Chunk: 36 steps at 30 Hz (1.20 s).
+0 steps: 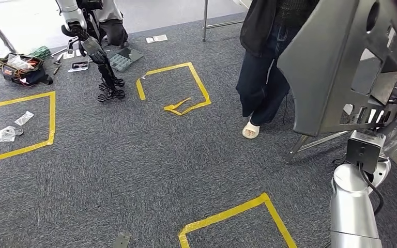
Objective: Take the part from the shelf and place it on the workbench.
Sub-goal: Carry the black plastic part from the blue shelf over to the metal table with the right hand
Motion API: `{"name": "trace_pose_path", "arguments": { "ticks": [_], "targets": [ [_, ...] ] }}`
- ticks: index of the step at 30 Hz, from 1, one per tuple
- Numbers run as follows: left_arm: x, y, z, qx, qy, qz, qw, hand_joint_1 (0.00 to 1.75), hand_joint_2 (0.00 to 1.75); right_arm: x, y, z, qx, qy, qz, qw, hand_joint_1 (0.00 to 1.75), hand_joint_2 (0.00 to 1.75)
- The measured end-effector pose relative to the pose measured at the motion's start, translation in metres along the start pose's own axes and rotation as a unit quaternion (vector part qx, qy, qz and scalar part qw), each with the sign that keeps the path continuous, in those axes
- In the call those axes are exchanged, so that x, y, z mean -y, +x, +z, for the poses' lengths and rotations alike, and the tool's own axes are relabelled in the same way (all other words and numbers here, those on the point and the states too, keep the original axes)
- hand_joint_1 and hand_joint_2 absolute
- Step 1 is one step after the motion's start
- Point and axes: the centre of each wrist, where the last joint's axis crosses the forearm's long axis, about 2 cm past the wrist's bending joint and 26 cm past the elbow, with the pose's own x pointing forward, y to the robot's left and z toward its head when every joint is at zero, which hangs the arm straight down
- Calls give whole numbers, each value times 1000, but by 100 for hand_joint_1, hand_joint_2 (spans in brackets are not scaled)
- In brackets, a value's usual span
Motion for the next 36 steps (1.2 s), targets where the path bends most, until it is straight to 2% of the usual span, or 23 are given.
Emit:
{"name": "trace_pose_path", "arguments": {
  "ticks": [24, 36],
  "targets": [
    [0, -4, 2, -5, 0, -1, 1000, 0, 175, 2, -2, 14, -16, 12, -1, 1000, 155, 175],
    [0, -5, 2, -4, 4, -1, 1000, 0, 175, 1, -1, 12, -14, 11, -5, 1000, 155, 175]
  ]
}}
